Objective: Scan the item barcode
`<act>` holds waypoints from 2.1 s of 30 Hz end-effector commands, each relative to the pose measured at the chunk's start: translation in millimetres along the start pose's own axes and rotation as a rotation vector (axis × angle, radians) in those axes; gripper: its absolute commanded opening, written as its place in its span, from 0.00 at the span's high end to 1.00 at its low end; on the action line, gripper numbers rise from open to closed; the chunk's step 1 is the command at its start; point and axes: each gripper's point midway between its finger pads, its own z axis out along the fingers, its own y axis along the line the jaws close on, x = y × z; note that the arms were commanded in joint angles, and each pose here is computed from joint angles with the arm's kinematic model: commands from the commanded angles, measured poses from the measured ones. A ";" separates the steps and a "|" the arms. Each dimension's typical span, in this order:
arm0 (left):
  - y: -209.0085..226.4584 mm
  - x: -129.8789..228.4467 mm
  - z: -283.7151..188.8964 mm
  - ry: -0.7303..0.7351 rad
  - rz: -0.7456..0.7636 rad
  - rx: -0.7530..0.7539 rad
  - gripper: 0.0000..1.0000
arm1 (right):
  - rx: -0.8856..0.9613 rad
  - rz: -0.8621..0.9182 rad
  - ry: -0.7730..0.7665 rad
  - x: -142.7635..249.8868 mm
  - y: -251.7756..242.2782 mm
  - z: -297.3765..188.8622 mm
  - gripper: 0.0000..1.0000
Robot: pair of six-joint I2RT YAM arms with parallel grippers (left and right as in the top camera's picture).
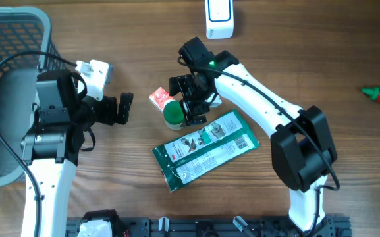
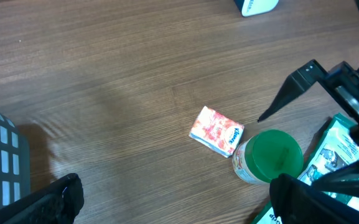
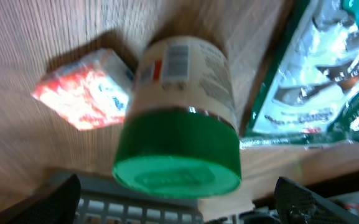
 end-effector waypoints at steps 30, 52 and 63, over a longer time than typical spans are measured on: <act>-1.3 2.2 2.2 0.004 -0.015 0.016 0.00 | 0.070 -0.605 -0.133 -39.2 0.6 38.8 0.41; -1.3 2.2 2.2 0.004 -0.015 0.016 0.00 | 0.486 -1.604 -0.372 -150.7 -1.0 -58.7 0.01; -1.3 2.2 2.2 0.004 -0.015 0.016 0.00 | 0.249 -1.111 -0.507 -92.1 25.1 -162.1 0.00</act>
